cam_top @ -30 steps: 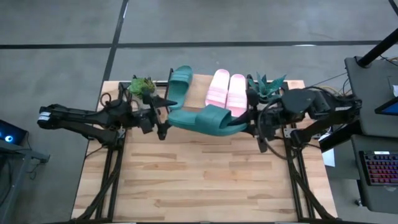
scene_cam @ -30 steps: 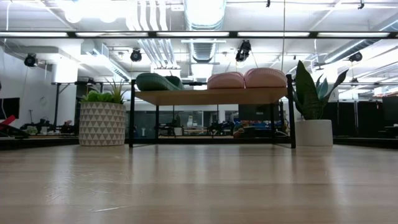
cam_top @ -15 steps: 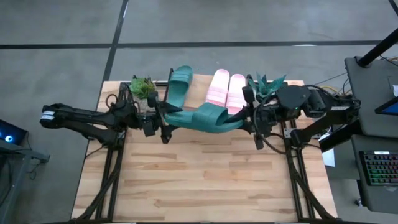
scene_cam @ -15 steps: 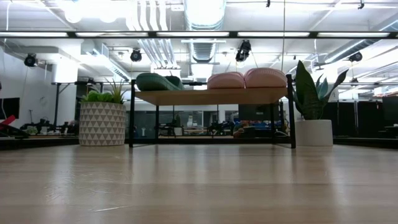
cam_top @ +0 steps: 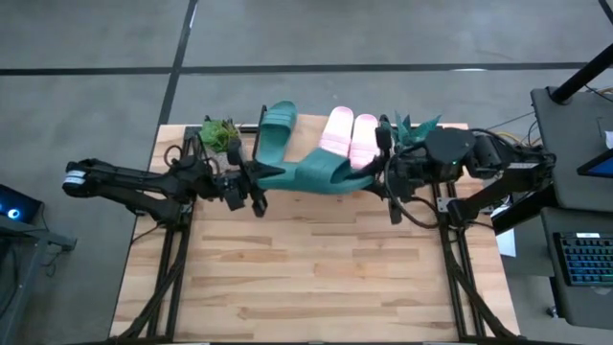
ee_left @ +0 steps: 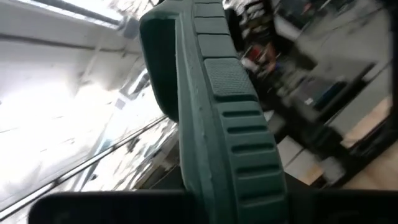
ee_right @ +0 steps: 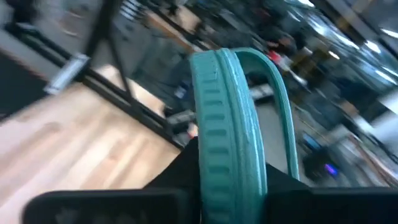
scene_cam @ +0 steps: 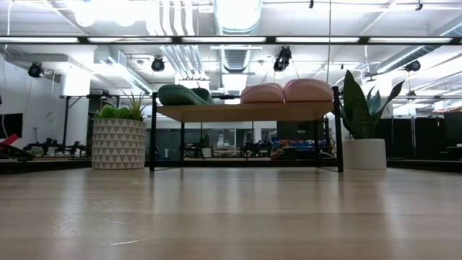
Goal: Pick and place slides into the shelf
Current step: Put the blue slides on the shelf
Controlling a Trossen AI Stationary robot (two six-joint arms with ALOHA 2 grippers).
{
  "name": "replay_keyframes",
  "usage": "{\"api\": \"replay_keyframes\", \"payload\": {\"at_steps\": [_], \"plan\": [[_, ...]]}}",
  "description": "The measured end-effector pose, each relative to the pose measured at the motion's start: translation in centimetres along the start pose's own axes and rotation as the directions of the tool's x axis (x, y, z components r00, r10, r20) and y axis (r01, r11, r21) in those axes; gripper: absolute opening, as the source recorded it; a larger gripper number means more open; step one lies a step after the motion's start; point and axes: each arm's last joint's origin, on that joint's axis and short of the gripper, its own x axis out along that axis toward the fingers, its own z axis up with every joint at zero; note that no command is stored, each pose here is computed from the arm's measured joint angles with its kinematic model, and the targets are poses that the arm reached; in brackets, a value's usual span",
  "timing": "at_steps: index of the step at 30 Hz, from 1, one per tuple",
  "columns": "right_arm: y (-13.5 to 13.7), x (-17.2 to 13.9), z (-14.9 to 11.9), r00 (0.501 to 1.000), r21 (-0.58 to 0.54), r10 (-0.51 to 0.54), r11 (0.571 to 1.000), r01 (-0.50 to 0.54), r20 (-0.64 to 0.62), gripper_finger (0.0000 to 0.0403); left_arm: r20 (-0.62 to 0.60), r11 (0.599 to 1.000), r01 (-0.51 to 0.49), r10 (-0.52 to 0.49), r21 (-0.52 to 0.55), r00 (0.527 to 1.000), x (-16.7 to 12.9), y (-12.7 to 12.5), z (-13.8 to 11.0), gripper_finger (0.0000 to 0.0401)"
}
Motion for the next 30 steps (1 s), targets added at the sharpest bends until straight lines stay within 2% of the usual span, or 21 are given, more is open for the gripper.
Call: {"api": "replay_keyframes", "payload": {"at_steps": [4,8,12,17,19,22,28,30], "plan": [[-0.5,-0.4,-0.4,0.981,0.013,-0.155,0.987,0.157,-0.119,0.0099,-0.092,0.998,-0.045,0.049,0.045,0.995,-0.1,0.4,-0.1,0.0032],[-0.8,-0.6,-1.0,0.932,-0.005,-0.28,0.958,0.286,-0.231,0.0146,-0.17,0.993,-0.092,0.104,0.078,0.98,-0.3,0.8,-0.3,0.0032],[-1.0,-1.0,-1.2,0.894,-0.005,-0.347,0.933,0.36,-0.283,0.0173,-0.302,0.971,-0.158,0.207,0.18,0.93,-0.7,1.3,-0.5,0.0032],[-1.3,-1.3,-1.2,0.861,0.005,-0.401,0.906,0.424,-0.313,0.0181,-0.474,0.937,-0.221,0.329,0.27,0.816,-0.9,1.8,-0.9,0.0032],[-1.6,-1.3,-1.4,0.844,0.032,-0.426,0.887,0.461,-0.326,0.0178,-0.508,0.931,-0.234,0.352,0.281,0.786,-0.7,1.8,-1.0,0.0032],[-2.5,-1.2,-1.6,0.821,0.089,-0.47,0.849,0.521,-0.324,0.017,-0.547,0.923,-0.174,0.347,0.343,0.762,0.2,0.9,-1.6,0.0032],[-4.5,-0.8,-2.2,0.779,0.159,-0.5,0.794,0.587,-0.379,0.0155,-0.615,0.853,-0.088,0.439,0.515,0.655,3.0,-0.5,-2.5,0.0032],[-5.0,-0.4,-2.5,0.765,0.176,-0.49,0.783,0.597,-0.418,0.0152,-0.624,0.83,-0.047,0.455,0.556,0.635,4.3,-1.1,-2.7,0.0032]]}}
